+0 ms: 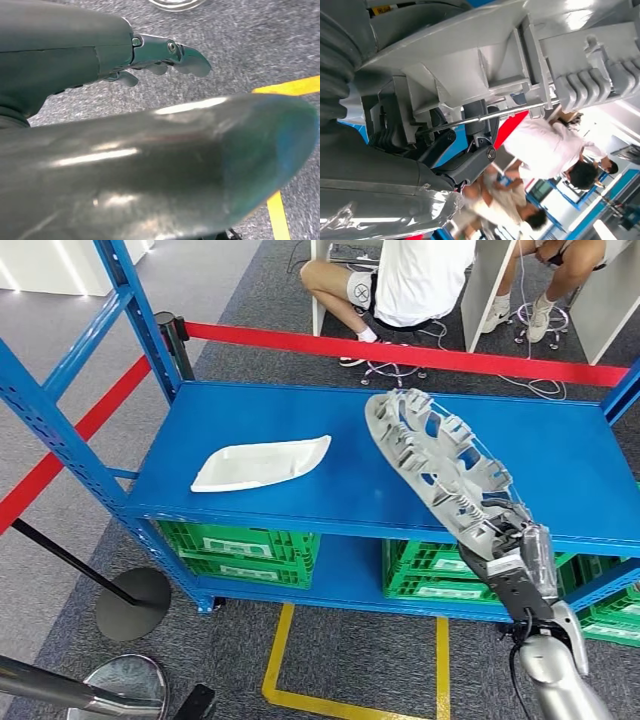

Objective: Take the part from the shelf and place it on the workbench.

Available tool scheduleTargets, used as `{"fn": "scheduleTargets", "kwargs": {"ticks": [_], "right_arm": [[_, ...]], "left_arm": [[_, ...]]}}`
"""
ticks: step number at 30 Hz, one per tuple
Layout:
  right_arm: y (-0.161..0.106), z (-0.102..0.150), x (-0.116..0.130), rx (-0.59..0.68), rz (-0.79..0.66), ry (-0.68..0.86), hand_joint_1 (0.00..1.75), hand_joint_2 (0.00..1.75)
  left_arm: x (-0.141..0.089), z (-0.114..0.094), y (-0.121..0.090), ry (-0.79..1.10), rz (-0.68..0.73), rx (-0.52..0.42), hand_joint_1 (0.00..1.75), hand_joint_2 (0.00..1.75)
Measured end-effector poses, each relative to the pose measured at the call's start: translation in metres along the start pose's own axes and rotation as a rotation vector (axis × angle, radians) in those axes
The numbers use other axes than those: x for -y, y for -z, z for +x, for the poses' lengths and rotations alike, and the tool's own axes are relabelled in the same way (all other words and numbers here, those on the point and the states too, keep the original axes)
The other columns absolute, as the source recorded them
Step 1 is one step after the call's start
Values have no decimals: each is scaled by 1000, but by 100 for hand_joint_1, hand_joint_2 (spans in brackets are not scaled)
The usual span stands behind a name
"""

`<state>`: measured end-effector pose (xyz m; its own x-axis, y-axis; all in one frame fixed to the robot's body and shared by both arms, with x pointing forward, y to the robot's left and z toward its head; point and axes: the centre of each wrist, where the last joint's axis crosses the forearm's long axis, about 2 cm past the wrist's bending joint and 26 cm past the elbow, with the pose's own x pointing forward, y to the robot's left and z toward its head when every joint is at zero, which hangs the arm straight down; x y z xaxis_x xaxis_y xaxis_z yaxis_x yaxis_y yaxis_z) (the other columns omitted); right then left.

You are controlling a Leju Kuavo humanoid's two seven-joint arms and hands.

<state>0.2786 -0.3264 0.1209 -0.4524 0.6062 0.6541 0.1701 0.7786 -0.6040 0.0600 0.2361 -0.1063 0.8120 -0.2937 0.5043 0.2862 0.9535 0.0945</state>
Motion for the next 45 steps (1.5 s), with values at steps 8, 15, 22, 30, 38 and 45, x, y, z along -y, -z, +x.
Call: {"fn": "scheduleTargets", "kwargs": {"ticks": [8,15,22,30,38,45], "right_arm": [[0,6,6,-45,-75,464,175,175],[-2,11,2,-37,-90,783,175,175],[-2,26,8,54,-112,927,175,175],[3,41,18,129,-144,944,175,175],[3,43,22,146,-162,940,175,175],[0,44,25,149,-174,928,175,175]], "left_arm": [[0,1,1,3,-8,25,0,0],[-1,1,1,6,2,49,0,0],[-1,1,1,-7,10,66,0,0],[-2,1,1,-6,22,75,0,175],[-2,1,1,19,32,93,0,175],[-2,2,1,-19,30,99,0,175]]}}
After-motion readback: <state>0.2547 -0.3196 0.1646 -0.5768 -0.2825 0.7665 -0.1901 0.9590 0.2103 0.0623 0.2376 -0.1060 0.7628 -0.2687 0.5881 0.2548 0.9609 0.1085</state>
